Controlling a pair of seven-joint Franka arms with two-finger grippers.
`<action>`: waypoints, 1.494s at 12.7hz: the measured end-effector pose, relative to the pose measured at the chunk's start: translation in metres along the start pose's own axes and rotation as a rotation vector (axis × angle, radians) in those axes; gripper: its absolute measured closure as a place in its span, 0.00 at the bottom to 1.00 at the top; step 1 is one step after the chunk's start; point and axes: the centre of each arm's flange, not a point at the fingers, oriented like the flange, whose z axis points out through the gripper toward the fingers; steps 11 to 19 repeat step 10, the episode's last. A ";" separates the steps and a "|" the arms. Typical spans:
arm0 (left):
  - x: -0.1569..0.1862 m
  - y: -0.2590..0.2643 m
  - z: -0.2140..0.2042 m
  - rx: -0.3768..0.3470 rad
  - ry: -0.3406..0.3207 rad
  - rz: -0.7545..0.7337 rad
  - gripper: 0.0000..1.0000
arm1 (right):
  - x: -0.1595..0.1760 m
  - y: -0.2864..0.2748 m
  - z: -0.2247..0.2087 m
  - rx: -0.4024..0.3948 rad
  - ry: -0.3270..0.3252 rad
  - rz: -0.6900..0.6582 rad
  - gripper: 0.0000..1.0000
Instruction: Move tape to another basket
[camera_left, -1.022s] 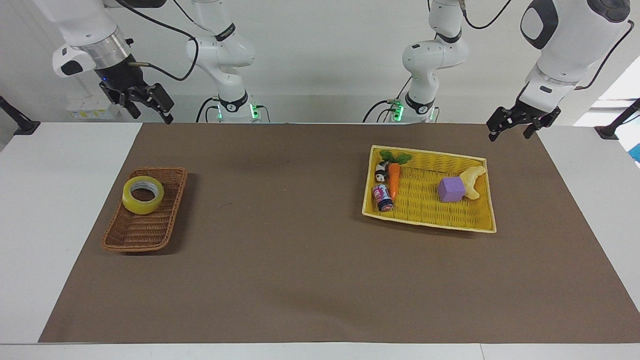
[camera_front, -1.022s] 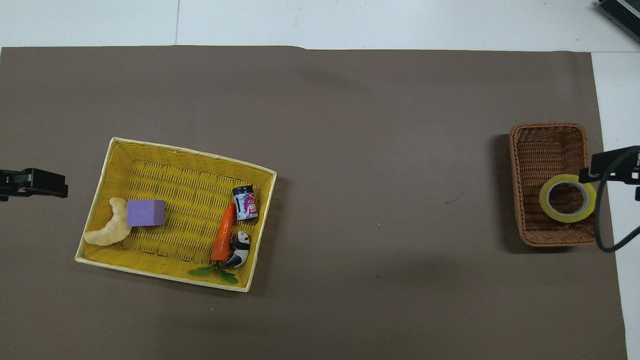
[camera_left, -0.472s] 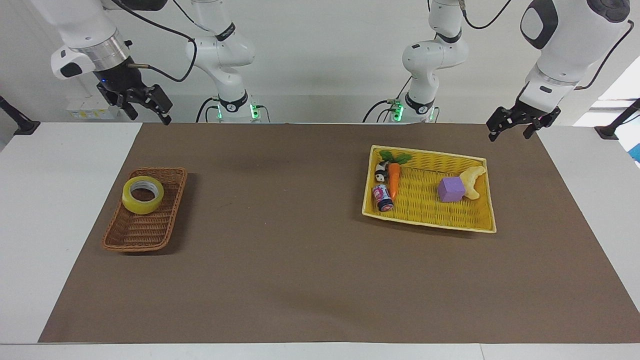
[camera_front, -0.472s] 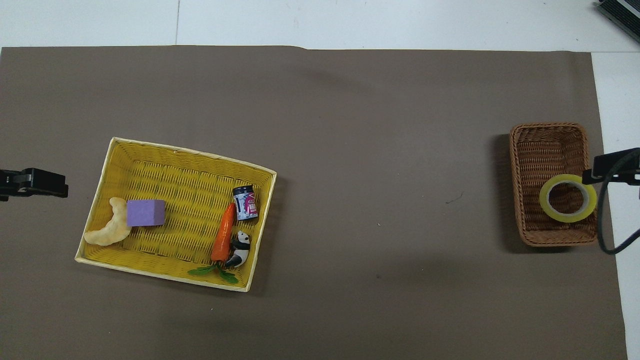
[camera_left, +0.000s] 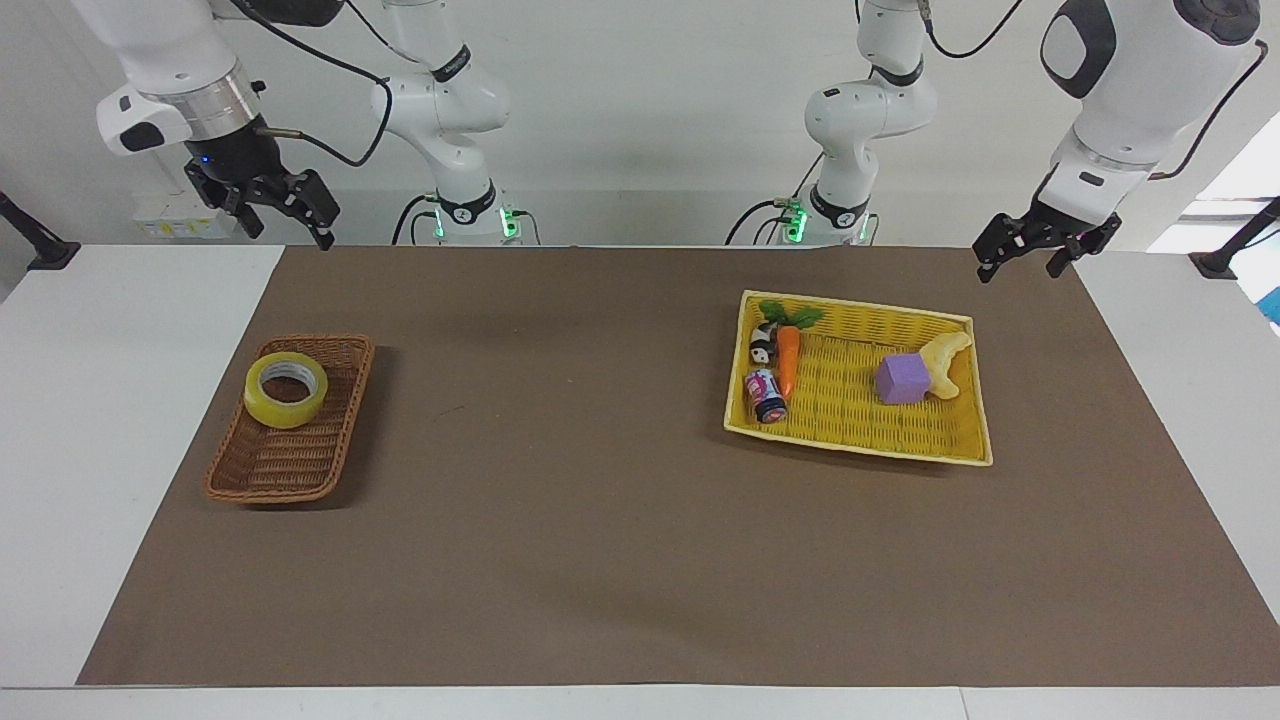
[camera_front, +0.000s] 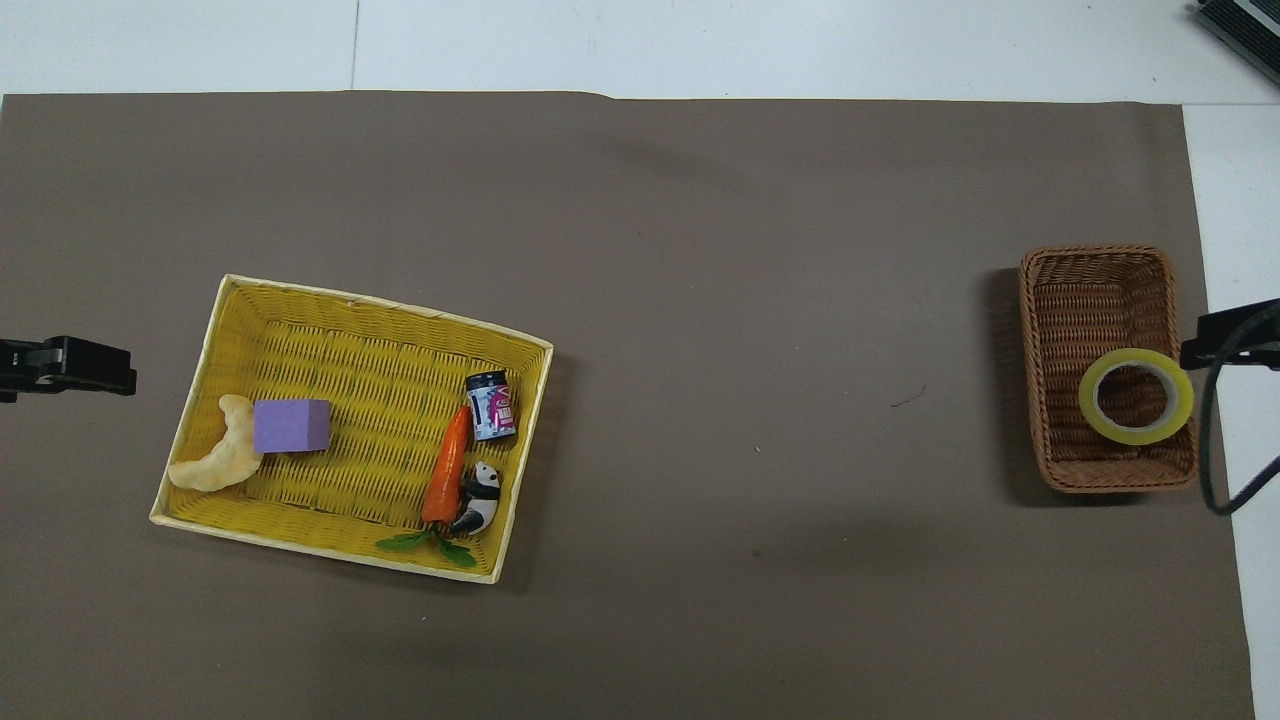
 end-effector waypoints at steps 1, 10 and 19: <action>0.000 0.000 0.000 0.000 0.000 0.000 0.00 | -0.001 -0.004 -0.004 0.000 0.007 -0.009 0.00; 0.000 0.000 0.000 0.000 0.000 0.000 0.00 | -0.005 -0.019 -0.015 0.009 0.018 -0.035 0.00; 0.000 0.000 0.000 0.000 0.000 0.000 0.00 | -0.005 -0.019 -0.015 0.009 0.018 -0.035 0.00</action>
